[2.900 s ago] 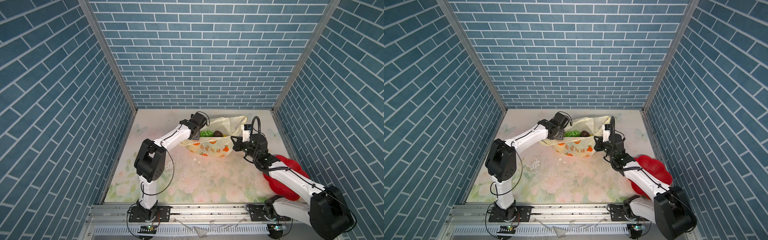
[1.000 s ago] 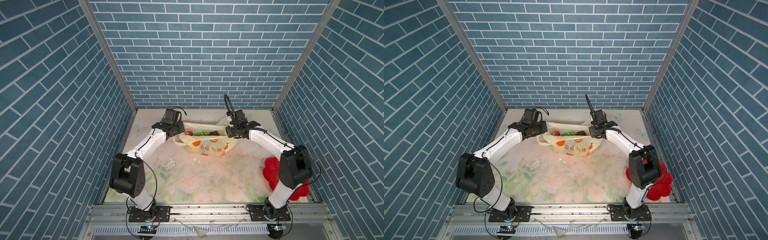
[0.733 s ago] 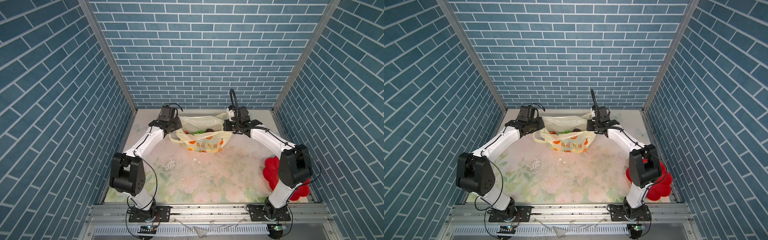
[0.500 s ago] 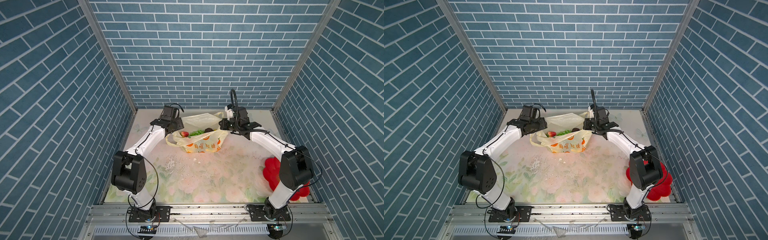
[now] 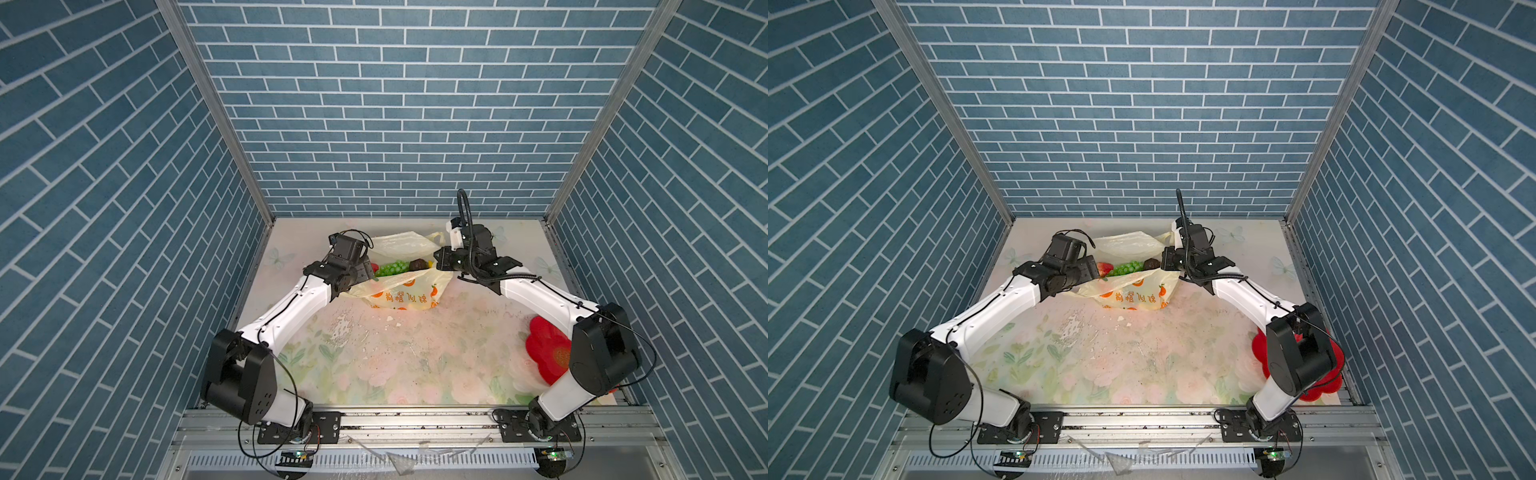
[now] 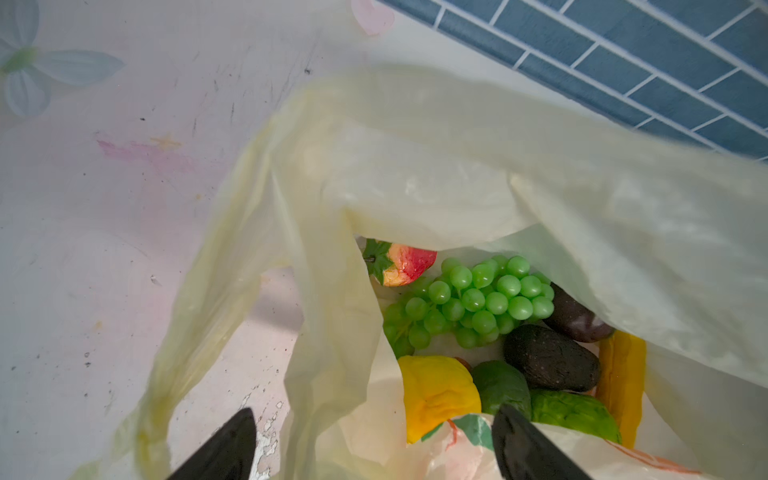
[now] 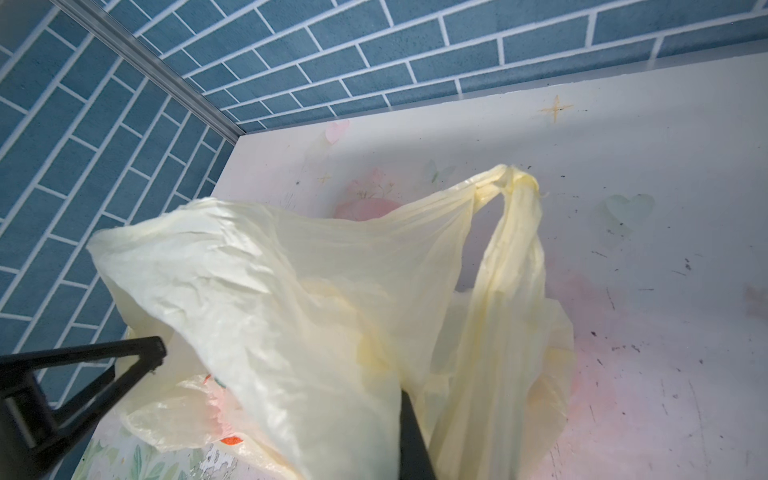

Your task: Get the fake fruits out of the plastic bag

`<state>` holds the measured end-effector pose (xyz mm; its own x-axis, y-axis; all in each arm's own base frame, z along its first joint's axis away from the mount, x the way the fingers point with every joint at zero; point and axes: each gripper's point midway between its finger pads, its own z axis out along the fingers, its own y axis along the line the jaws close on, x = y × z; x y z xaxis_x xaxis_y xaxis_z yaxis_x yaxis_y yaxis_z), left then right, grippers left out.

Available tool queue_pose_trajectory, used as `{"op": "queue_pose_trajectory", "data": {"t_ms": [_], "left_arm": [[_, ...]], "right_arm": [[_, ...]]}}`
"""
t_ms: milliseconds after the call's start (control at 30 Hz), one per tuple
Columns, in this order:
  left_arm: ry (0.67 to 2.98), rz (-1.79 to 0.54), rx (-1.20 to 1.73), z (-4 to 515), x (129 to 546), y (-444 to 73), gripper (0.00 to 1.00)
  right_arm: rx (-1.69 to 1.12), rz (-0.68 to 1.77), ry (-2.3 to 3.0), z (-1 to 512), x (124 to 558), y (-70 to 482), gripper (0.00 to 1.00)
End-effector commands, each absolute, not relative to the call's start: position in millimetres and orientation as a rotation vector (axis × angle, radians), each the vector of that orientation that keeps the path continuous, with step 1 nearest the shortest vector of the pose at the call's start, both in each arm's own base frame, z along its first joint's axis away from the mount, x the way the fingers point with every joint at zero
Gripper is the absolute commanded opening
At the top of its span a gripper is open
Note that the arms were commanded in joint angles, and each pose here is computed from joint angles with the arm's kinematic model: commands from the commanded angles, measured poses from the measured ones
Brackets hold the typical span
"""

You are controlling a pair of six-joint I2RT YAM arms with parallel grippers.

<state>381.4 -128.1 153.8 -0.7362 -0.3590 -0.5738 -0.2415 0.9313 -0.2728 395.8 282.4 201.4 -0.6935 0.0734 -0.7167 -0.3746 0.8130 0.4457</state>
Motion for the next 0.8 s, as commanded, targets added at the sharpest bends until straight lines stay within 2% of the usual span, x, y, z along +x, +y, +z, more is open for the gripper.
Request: {"op": "queue_pose_trajectory", "data": {"t_ms": [0, 67, 133, 167, 300, 400, 500, 767], "left_arm": [[2.488, -0.27, -0.423, 127.6, 383.0, -139.3, 0.89], [2.518, -0.288, -0.413, 118.0, 382.2, -143.9, 0.84], [2.527, -0.29, -0.415, 109.6, 379.7, -143.9, 0.74], [2.525, -0.293, -0.41, 106.5, 377.7, -143.5, 0.65], [2.509, -0.265, -0.365, 99.1, 367.0, -134.8, 0.22], [2.505, -0.237, -0.332, 88.6, 356.0, -123.1, 0.07], [2.495, -0.253, -0.325, 75.7, 346.2, -112.3, 0.0], [2.463, -0.305, -0.175, 84.3, 349.8, -130.2, 0.0]], "right_arm": [[-0.159, 0.776, 2.198, 207.5, 390.7, 279.3, 0.0], [-0.135, 0.771, 2.194, 208.3, 390.1, 275.2, 0.0], [-0.11, 0.767, 2.188, 209.2, 390.8, 271.1, 0.0], [-0.098, 0.773, 2.185, 209.7, 391.3, 269.5, 0.0], [0.02, 0.83, 2.191, 206.6, 401.1, 252.6, 0.0], [0.148, 0.889, 2.184, 201.5, 412.4, 231.9, 0.0], [0.212, 0.929, 2.186, 197.3, 418.9, 222.6, 0.0], [0.184, 0.98, 2.202, 194.5, 425.0, 236.6, 0.01]]}}
